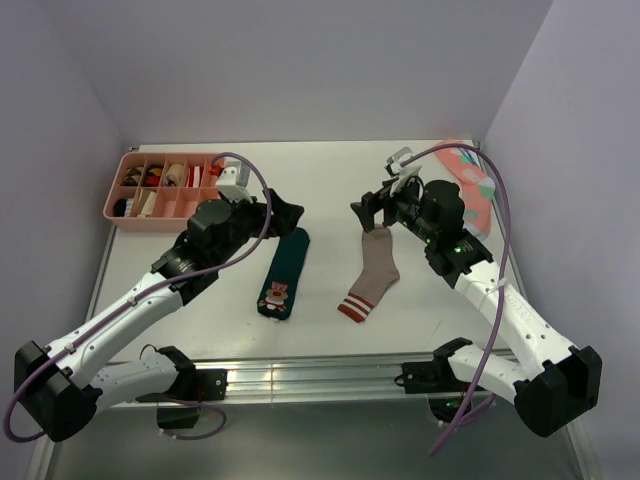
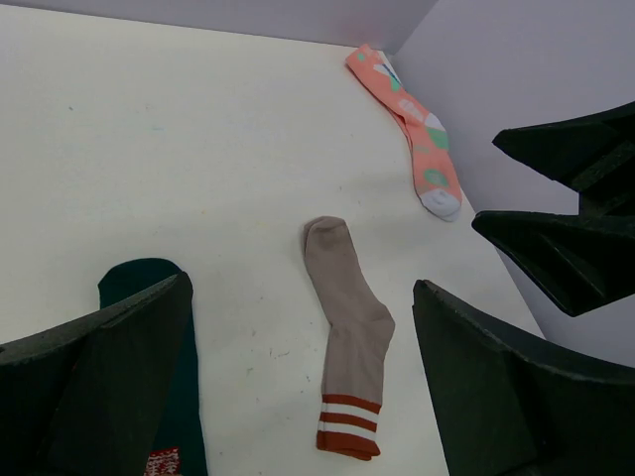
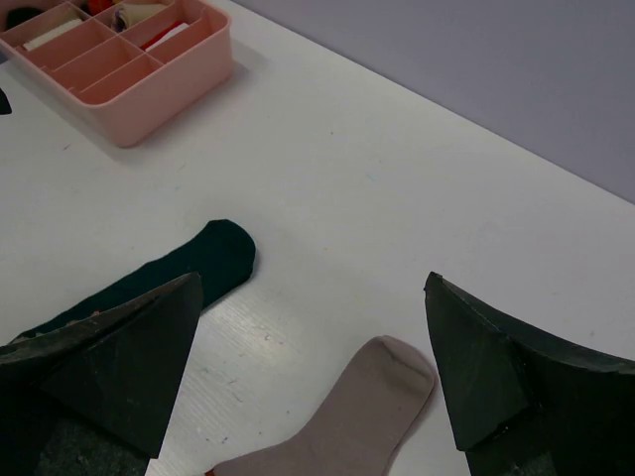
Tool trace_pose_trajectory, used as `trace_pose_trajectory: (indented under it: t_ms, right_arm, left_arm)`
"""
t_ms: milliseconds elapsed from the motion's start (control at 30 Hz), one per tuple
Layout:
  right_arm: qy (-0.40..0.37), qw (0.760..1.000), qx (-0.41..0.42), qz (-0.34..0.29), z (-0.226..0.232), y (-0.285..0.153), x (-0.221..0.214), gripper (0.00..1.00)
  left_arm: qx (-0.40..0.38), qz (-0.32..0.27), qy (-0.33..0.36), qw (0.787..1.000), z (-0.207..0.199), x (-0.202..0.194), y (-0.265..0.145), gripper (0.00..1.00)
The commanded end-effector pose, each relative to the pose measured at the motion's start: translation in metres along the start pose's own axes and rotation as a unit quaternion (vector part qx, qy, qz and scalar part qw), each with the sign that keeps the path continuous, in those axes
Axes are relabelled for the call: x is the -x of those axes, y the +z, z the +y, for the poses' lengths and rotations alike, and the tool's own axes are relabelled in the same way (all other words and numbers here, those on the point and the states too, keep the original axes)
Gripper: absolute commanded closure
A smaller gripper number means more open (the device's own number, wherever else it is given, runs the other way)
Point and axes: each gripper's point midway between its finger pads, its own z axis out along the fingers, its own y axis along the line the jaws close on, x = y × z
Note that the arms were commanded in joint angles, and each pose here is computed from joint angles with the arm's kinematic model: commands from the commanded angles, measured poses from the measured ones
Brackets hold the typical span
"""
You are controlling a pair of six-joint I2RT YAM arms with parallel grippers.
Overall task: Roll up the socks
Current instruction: Roll the sock at the center of the board.
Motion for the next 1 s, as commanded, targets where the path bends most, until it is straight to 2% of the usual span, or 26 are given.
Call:
trace_pose_trajectory:
  t_ms: [0,300,433,633,767,833,967]
  right_arm:
    - [-0.011,1.0,-0.005,-0.022,-0.002,-0.005,0.014,0.0]
    - [-0.022,1.0,-0.005,0.005,-0.004,-0.003,0.007,0.0]
    - [-0.038,0.998,0.007,0.046,0.0,-0.003,-0.005,0.01]
    - [-0.065,0.987,0.05,0.139,0.015,0.0,-0.053,0.09]
    - [-0.08,0.977,0.085,0.181,0.037,0.001,-0.087,0.13]
    - [-0.094,0.969,0.11,0.202,0.056,0.002,-0.103,0.15]
    - [-0.116,0.957,0.16,0.212,0.097,0.006,-0.119,0.17]
  left_arm:
    - [-0.017,-0.022,0.001,1.0,-0.008,0.015,-0.002,0.0]
    - [-0.022,-0.026,-0.001,0.999,-0.009,0.019,-0.005,0.01]
    - [-0.018,-0.029,-0.001,0.999,-0.007,0.019,-0.009,0.01]
    - [0.002,-0.034,-0.011,0.999,0.003,0.017,-0.015,0.01]
    - [0.047,-0.045,-0.031,0.997,0.025,0.014,-0.022,0.01]
    - [0.093,-0.043,-0.051,0.993,0.046,0.008,-0.026,0.01]
    - [0.175,-0.06,-0.085,0.979,0.083,0.006,-0.039,0.07]
